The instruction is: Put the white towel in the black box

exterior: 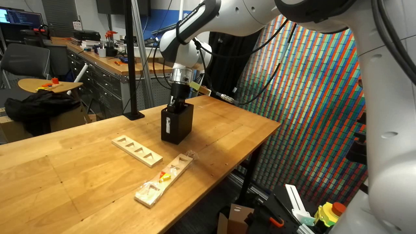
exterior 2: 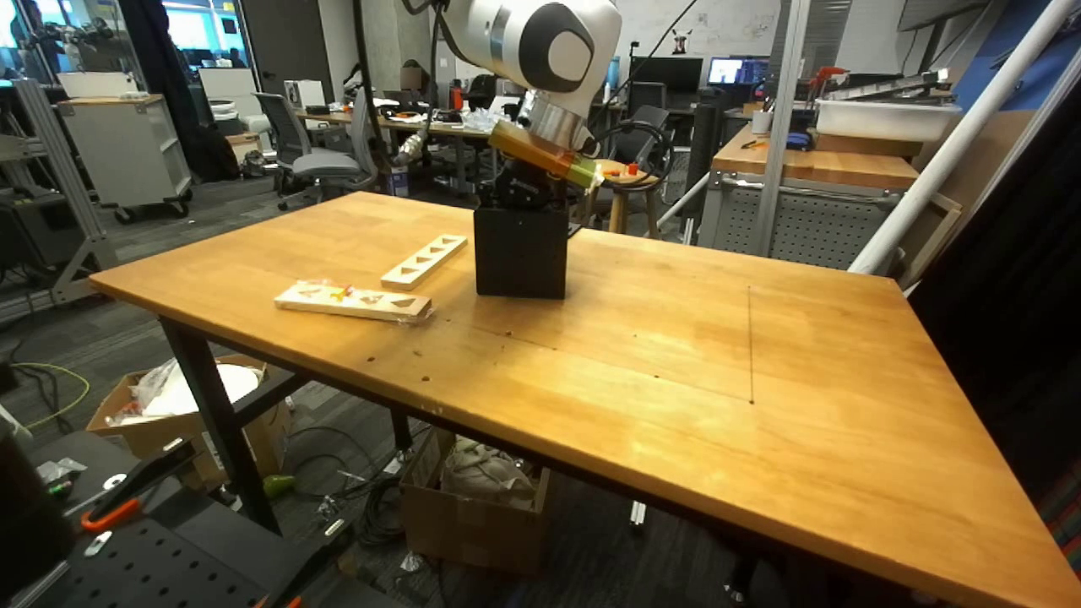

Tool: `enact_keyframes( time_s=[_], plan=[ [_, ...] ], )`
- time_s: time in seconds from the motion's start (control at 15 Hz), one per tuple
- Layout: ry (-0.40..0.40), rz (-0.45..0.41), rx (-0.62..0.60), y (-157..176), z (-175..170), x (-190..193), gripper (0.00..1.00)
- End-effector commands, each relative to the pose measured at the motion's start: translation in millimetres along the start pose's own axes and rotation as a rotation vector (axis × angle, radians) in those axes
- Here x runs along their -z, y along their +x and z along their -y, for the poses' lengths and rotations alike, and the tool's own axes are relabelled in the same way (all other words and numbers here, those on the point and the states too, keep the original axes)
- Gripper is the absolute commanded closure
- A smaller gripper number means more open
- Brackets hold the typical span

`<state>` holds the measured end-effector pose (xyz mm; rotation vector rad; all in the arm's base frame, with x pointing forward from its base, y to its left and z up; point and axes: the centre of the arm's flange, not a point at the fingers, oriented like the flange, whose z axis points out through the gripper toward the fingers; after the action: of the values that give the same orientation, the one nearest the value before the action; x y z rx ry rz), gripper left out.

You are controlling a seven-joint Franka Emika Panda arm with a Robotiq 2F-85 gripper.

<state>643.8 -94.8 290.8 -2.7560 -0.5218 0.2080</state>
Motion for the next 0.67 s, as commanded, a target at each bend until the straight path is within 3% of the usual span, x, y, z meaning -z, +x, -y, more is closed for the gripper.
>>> enact_keyframes(
  time_s=[0.0, 0.6],
  plan=[
    [0.019, -0.008, 0.0, -12.8, 5.2, 4.2, 0.96],
    [-0.109, -0.086, 0.035, -25.6, 21.5, 83.2, 0.96]
  ],
)
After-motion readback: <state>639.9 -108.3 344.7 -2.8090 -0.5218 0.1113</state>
